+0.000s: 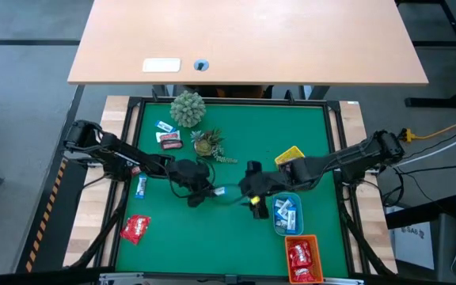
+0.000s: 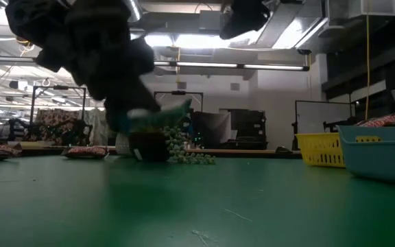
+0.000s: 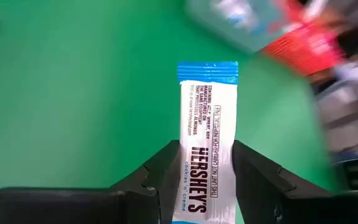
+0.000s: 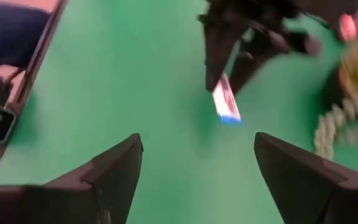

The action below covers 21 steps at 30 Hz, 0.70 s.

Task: Sort candy
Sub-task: Put the white chocolate into the blue bin

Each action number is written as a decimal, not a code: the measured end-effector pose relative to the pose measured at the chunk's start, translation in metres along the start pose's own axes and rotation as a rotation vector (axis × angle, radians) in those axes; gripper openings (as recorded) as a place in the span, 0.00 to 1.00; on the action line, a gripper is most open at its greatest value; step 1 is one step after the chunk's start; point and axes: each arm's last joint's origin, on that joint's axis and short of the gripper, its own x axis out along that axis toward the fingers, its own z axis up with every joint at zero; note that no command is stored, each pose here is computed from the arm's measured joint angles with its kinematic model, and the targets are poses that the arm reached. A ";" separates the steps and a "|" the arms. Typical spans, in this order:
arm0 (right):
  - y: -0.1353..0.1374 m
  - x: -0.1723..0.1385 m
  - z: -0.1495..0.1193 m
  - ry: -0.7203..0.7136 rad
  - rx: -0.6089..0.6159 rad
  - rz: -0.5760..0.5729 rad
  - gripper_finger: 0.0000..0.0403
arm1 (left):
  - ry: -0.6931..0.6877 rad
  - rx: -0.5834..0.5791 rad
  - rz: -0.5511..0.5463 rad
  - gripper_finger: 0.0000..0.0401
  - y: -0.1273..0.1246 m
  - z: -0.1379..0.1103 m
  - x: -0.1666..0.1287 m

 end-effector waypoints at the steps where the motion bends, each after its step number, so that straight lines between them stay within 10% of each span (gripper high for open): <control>1: 0.004 0.003 0.001 -0.019 -0.041 -0.001 0.76 | -0.018 -0.007 -0.036 0.32 -0.004 0.002 0.000; 11: 0.043 0.027 0.006 -0.141 -0.435 -0.136 0.76 | -0.185 0.034 -0.341 0.32 -0.035 0.017 -0.005; 21: 0.049 0.032 0.008 -0.170 -0.509 -0.234 0.76 | -0.247 0.060 -0.416 0.32 -0.048 0.018 -0.009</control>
